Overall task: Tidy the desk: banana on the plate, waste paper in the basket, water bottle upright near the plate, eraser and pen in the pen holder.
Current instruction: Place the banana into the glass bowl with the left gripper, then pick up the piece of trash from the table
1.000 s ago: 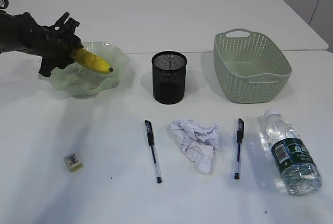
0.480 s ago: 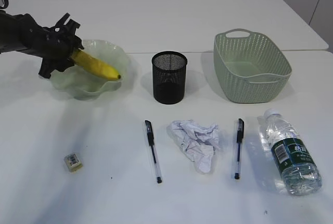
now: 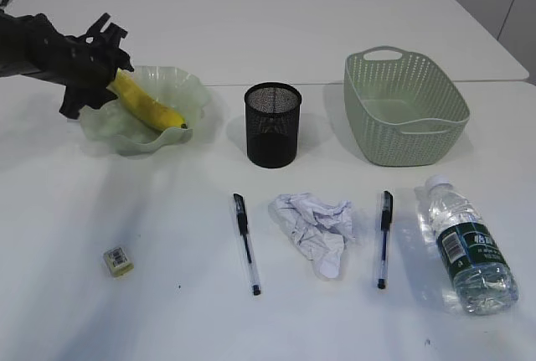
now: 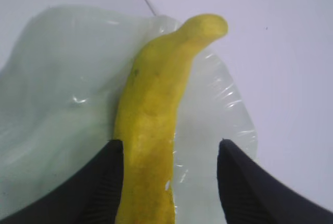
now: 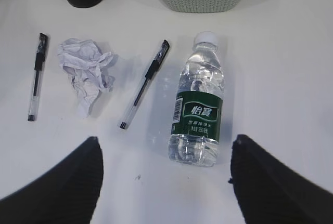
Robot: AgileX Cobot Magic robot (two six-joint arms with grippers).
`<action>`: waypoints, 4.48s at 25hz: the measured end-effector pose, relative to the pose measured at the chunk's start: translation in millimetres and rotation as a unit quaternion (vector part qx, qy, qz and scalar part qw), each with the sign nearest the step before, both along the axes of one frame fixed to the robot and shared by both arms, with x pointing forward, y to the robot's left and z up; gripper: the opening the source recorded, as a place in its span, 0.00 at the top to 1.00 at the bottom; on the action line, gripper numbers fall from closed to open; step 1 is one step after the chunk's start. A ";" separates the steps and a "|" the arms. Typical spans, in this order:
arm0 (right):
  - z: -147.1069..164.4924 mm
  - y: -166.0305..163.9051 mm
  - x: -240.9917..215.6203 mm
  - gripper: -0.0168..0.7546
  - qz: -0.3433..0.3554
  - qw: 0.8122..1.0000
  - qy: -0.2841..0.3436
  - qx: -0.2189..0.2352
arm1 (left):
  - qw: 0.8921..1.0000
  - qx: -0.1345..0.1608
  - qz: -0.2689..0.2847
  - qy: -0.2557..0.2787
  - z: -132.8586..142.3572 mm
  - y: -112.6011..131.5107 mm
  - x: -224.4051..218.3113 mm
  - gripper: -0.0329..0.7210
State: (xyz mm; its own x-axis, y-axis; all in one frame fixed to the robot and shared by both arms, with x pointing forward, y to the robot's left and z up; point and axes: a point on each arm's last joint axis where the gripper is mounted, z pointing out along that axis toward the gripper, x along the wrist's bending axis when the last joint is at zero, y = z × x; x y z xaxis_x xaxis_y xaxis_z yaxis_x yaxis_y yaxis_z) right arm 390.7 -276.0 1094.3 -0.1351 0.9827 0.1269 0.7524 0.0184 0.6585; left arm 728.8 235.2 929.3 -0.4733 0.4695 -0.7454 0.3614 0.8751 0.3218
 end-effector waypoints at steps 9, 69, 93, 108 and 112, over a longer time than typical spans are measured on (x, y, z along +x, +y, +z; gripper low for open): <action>0.0 0.0 0.0 0.24 0.000 1.000 0.000 0.000 | 0.991 0.109 -0.070 -0.015 57.2 3.5 -15.1 0.42; 6.3 65.5 73.4 0.24 0.180 0.972 0.136 -0.071 | 0.839 0.282 -0.435 0.164 154.4 24.3 -287.5 0.52; -97.4 164.6 183.7 0.24 0.371 0.891 0.171 -0.196 | 0.831 0.277 -0.448 0.178 164.0 26.7 -311.0 0.54; -145.4 176.5 206.1 0.24 0.382 0.883 0.180 -0.204 | 0.831 0.276 -0.448 0.179 163.9 26.7 -311.2 0.54; -157.6 180.2 214.8 0.24 0.377 0.883 0.186 -0.207 | 0.831 0.276 -0.448 0.179 163.9 26.7 -311.2 0.54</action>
